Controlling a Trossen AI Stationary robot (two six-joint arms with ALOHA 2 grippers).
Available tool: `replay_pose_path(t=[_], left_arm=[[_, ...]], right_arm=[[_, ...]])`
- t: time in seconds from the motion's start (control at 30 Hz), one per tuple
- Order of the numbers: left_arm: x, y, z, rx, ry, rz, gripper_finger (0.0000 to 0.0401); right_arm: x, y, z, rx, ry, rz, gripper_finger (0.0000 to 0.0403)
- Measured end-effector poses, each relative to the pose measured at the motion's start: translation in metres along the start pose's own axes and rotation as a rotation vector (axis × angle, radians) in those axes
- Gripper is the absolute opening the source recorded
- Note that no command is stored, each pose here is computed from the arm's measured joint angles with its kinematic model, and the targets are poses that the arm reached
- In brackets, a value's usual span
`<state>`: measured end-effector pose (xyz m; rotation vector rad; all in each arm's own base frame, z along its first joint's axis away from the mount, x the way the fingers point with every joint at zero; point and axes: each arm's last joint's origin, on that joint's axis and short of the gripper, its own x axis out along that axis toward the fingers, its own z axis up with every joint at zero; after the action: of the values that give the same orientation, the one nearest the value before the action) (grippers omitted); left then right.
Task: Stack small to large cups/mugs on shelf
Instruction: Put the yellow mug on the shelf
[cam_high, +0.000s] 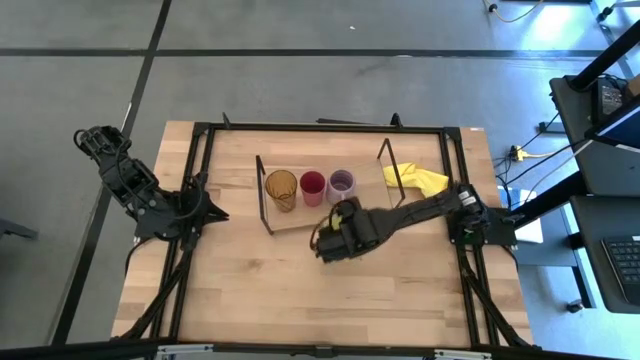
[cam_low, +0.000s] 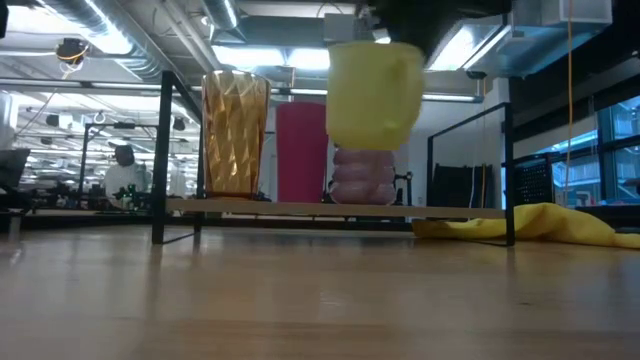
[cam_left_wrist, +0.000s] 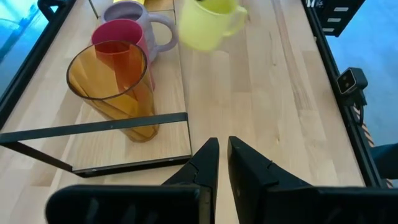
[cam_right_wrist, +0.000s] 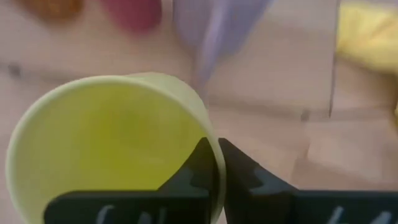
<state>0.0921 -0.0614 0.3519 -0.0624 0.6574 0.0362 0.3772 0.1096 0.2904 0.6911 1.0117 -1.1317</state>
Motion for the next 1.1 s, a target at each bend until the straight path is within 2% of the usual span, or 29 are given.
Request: replay_pose_path(t=[0.13, 0.33, 0.47, 0.63, 0.73, 0.87, 1.1], left_arm=[[0.000, 0.000, 0.000, 0.000, 0.000, 0.000, 0.0028], [0.000, 0.001, -0.001, 0.009, 0.011, 0.007, 0.0028], [0.001, 0.001, -0.003, 0.015, 0.011, 0.023, 0.0028], [0.007, 0.001, -0.008, 0.024, 0.026, 0.047, 0.0028], [0.010, 0.000, -0.011, 0.013, 0.034, 0.053, 0.0028], [0.011, 0.000, -0.011, 0.012, 0.037, 0.051, 0.0028], [0.011, 0.000, -0.011, 0.010, 0.020, 0.067, 0.0028]], right_arm=[[-0.017, -0.015, 0.026, 0.004, -0.095, 0.045, 0.0011], [-0.041, -0.047, 0.064, 0.014, -0.136, 0.098, 0.0011], [-0.036, -0.070, 0.093, -0.014, -0.157, 0.056, 0.0011], [-0.017, -0.106, 0.125, -0.026, -0.082, -0.028, 0.0011], [-0.006, -0.124, 0.129, -0.019, -0.031, -0.063, 0.0011], [0.013, -0.134, 0.121, -0.019, 0.085, -0.101, 0.0011], [0.031, -0.125, 0.114, -0.016, 0.095, -0.053, 0.0011]])
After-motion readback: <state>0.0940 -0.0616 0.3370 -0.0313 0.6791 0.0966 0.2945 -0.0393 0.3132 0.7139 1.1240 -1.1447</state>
